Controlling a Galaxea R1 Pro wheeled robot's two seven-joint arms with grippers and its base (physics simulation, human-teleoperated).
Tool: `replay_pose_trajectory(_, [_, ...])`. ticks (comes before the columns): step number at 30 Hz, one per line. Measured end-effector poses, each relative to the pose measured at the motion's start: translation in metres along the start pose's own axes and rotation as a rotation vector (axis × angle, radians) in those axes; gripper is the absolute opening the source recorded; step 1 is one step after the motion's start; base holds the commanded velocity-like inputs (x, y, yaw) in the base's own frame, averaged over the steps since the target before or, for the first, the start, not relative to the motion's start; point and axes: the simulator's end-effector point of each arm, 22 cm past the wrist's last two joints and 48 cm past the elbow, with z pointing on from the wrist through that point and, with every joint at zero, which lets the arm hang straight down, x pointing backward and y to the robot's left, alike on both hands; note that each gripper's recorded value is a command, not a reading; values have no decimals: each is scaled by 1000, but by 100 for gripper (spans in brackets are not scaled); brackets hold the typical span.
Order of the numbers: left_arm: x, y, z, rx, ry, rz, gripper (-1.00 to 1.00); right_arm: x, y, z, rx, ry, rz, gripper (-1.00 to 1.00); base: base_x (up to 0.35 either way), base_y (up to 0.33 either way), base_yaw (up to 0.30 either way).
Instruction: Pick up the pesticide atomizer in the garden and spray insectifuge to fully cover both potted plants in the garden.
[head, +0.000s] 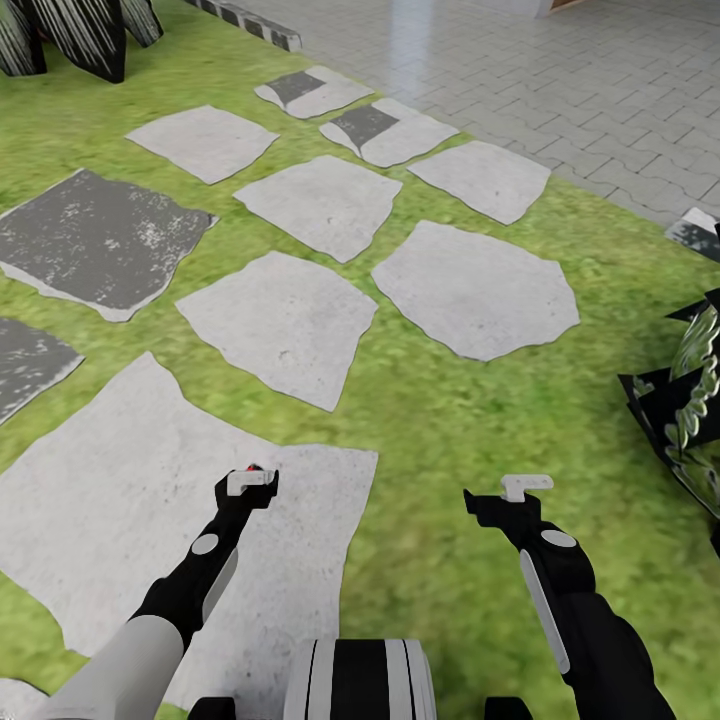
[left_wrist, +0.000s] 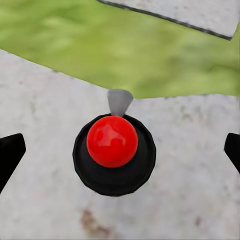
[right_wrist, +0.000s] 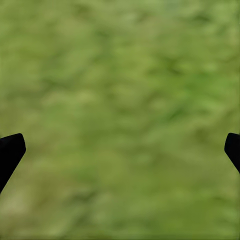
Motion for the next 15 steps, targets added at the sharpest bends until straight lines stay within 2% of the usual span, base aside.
replay_pose_trajectory(15, [8, 0, 1, 0, 12, 0, 100, 6, 0, 3, 0, 12, -1, 100, 0, 0, 9])
